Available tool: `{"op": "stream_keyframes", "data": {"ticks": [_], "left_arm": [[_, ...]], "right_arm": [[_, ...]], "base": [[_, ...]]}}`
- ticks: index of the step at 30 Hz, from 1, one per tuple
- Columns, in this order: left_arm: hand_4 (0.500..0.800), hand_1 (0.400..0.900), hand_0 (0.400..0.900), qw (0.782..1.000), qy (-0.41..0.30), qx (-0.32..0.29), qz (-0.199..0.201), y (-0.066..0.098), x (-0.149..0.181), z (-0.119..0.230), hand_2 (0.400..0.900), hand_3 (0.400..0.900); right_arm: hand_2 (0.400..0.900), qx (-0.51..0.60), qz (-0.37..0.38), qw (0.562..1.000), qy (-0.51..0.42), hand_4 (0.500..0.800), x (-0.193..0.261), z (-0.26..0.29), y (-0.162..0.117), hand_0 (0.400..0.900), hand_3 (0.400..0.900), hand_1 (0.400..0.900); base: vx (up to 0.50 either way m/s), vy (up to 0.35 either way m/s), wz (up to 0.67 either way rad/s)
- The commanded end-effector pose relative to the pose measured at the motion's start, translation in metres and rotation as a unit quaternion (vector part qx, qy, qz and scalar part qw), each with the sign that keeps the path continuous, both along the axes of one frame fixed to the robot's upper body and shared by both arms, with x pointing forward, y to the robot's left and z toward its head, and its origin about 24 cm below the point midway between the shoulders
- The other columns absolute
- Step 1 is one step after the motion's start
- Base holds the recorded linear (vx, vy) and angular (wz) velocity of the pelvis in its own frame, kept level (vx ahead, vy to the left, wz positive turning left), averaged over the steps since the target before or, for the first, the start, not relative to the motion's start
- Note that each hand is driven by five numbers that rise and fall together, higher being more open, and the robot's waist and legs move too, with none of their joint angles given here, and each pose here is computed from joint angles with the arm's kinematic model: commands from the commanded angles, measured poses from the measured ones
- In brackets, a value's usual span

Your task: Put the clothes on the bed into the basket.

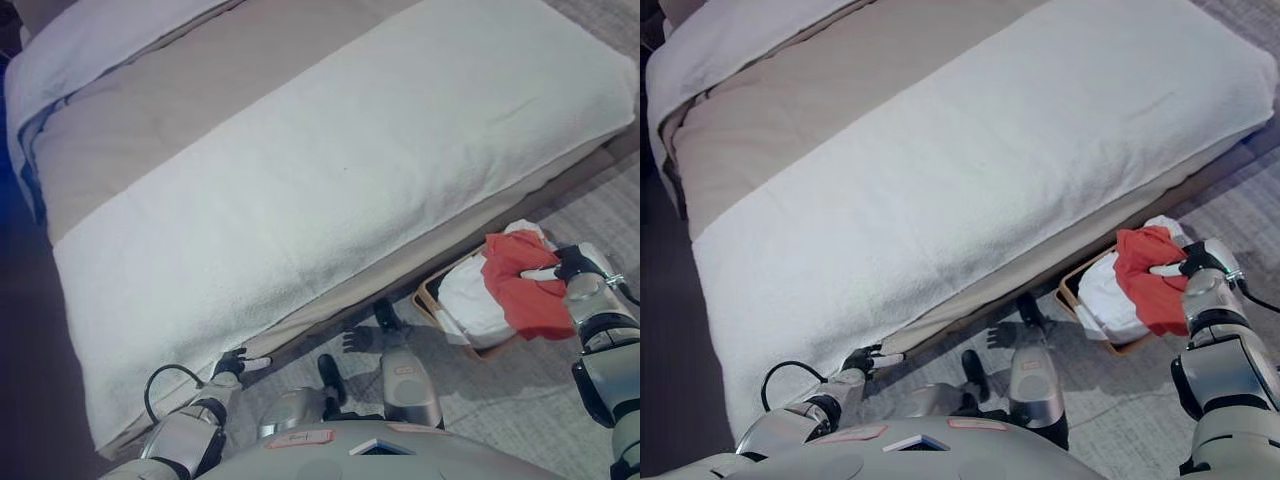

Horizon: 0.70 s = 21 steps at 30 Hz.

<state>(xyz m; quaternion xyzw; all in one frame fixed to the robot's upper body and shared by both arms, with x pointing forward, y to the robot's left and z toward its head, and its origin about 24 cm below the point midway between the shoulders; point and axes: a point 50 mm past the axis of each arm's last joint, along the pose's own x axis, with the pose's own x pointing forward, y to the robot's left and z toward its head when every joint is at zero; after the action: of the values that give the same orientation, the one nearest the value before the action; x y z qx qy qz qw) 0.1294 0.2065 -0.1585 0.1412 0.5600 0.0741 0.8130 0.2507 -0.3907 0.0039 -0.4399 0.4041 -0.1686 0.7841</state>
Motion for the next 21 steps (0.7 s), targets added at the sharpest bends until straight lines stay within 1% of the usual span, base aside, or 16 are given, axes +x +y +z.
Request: {"op": "stream_keyframes", "data": {"ticks": [1,2,3,13,21], "left_arm": [[0.8,0.9,0.9,0.999,0.005,0.039,-0.017,0.0179,0.0026,0.0041,0.9,0.9],[0.8,0.9,0.9,0.999,0.005,0.039,-0.017,0.0176,0.0023,0.004,0.9,0.9],[0.8,0.9,0.9,0.999,0.005,0.039,-0.017,0.0175,0.0023,0.004,0.9,0.9],[0.8,0.9,0.9,0.999,0.008,0.043,-0.016,0.0163,0.0009,0.0033,0.9,0.9],[0.8,0.9,0.9,0.999,0.012,0.046,-0.012,0.0174,-0.0018,0.0027,0.9,0.9]], "right_arm": [[0.4,-0.063,-0.03,0.994,-0.084,0.5,0.0262,0.0632,-0.0244,0.4,0.4,0.4],[0.461,-0.068,-0.033,0.994,-0.085,0.536,0.0256,0.0644,-0.0257,0.461,0.461,0.461],[0.9,-0.068,-0.033,0.994,-0.085,0.8,0.0257,0.0644,-0.0257,0.9,0.9,0.9],[0.9,-0.091,-0.049,0.992,-0.077,0.8,0.0261,0.0706,-0.0289,0.9,0.9,0.9],[0.9,-0.096,-0.045,0.992,-0.067,0.8,0.0263,0.0675,-0.0268,0.9,0.9,0.9]], "base": [[0.01,-0.028,0.05],[0.003,-0.018,0.04],[0.007,-0.022,0.07],[-0.006,-0.018,0.06],[-0.007,-0.012,0.01]]}}
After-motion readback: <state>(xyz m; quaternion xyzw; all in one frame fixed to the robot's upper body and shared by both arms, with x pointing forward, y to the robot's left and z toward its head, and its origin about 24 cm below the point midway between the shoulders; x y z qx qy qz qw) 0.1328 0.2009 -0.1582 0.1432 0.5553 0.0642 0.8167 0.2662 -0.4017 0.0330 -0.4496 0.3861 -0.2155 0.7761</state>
